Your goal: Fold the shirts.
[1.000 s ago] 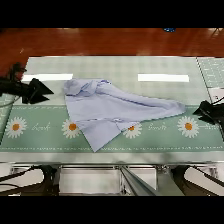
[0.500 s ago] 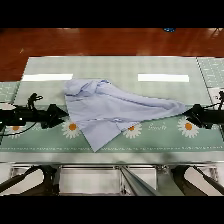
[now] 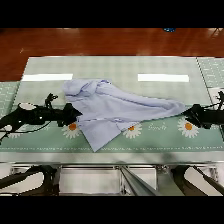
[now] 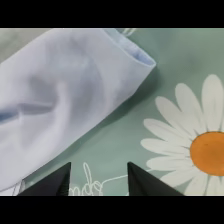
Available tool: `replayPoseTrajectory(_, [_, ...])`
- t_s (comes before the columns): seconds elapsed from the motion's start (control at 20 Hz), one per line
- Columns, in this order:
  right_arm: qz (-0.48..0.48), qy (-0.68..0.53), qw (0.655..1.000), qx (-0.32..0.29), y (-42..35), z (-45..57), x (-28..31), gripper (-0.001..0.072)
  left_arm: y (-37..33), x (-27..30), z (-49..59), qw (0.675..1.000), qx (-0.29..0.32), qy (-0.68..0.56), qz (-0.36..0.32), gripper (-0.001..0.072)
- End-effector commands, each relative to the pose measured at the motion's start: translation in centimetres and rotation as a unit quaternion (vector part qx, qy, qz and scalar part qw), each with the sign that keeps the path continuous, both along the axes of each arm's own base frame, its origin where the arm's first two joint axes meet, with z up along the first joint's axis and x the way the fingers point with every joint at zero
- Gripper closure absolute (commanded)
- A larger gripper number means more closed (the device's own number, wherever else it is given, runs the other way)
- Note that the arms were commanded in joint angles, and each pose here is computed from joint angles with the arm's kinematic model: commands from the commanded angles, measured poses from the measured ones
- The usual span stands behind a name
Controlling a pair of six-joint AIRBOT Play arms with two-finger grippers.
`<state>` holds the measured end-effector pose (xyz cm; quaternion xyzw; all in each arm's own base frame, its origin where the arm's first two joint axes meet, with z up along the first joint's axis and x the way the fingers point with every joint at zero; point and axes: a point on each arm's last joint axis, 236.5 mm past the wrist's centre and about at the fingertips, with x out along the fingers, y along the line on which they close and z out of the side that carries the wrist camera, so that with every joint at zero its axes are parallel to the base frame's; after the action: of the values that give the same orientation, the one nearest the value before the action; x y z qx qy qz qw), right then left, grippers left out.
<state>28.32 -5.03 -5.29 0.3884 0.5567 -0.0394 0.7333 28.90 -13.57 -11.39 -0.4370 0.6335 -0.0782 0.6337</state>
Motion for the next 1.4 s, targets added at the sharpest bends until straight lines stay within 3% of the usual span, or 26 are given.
replayPoseTrajectory(0.0, [-0.010,-0.004,1.000,-0.002,-0.9,0.8,0.3,0.0308,-0.5,0.0,-0.6,1.000,0.004,-0.008,-0.019,0.0612])
replayPoseTrajectory(0.35, [-0.055,0.078,0.993,-0.075,-7.1,-1.4,-4.6,0.0308,-0.2,0.6,2.5,0.997,-0.031,-0.041,-0.057,0.0640])
replayPoseTrajectory(0.45, [-0.059,0.073,0.993,-0.076,-7.2,-1.4,-4.3,0.0308,-0.1,1.2,3.4,0.996,-0.029,-0.058,-0.058,0.0684])
replayPoseTrajectory(1.35, [-0.064,0.064,0.993,-0.078,-7.4,-1.3,-3.9,0.0308,0.7,4.2,8.7,0.989,-0.023,-0.133,-0.065,0.0684])
